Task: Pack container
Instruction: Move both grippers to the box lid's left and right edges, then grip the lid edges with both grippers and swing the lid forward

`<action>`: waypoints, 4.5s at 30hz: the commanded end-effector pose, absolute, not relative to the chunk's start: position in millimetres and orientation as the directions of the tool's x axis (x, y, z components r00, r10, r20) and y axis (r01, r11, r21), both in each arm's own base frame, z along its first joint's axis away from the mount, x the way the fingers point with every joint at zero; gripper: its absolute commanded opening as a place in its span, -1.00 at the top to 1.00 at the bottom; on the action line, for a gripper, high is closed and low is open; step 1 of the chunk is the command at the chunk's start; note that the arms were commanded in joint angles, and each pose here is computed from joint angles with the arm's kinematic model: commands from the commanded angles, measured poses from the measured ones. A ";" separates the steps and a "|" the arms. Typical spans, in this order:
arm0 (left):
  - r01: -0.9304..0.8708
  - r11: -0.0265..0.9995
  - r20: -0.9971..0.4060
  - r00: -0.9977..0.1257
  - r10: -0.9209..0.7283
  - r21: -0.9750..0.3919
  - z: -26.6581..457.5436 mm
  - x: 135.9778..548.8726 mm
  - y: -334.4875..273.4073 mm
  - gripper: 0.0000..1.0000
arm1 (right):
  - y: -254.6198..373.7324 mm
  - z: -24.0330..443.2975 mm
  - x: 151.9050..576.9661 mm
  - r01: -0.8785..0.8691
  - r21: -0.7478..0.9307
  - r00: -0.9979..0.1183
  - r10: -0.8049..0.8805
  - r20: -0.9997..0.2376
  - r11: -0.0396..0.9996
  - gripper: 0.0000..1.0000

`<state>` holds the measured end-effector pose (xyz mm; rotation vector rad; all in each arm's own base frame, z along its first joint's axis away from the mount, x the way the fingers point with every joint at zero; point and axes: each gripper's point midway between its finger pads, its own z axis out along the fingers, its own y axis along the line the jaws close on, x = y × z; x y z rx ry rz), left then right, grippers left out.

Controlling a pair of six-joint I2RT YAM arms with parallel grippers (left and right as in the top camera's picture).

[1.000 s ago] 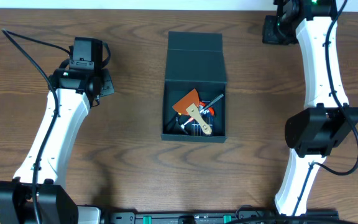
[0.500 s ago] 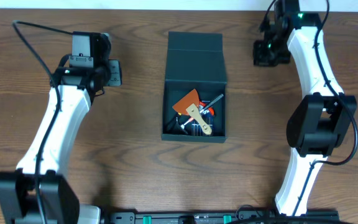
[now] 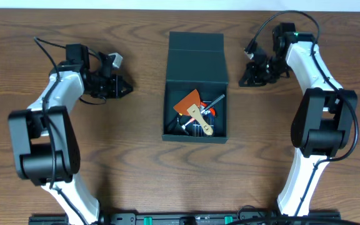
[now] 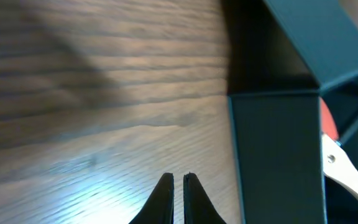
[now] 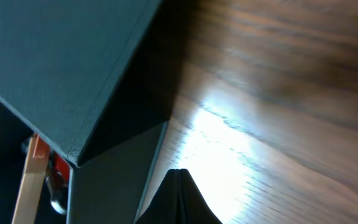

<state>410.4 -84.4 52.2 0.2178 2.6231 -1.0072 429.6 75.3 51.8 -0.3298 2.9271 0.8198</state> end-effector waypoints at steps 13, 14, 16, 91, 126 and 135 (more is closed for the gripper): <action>0.326 0.585 -0.352 -0.933 0.073 -0.743 22.8 408.7 -121.3 0.89 | 86.3 44.7 425.0 -0.190 0.636 -0.981 -0.116 -0.157 0.748 0.98; 0.326 0.586 -0.356 -0.932 0.068 -0.742 23.0 410.8 -121.5 0.88 | 85.6 43.3 425.7 -0.178 0.637 -0.983 -0.104 -0.153 0.750 0.97; 0.323 0.588 -0.362 -0.931 0.054 -0.742 23.8 415.8 -121.4 0.89 | 84.5 40.3 428.3 -0.151 0.639 -0.987 -0.074 -0.146 0.754 0.97; 0.415 0.426 -0.446 -0.894 0.029 -0.804 60.3 491.5 -192.5 0.89 | 145.2 77.1 515.3 -0.320 0.806 -0.922 0.031 -0.385 0.498 0.98; 0.457 0.520 -0.481 -0.871 0.098 -0.721 168.2 458.1 -182.0 0.89 | 142.0 118.9 509.7 -0.375 0.727 -0.912 -0.087 -0.401 0.576 0.98; 0.416 0.625 -0.422 -0.894 0.150 -0.660 147.1 446.3 -169.9 0.89 | 143.6 119.0 505.8 -0.372 0.729 -0.915 -0.097 -0.391 0.575 0.98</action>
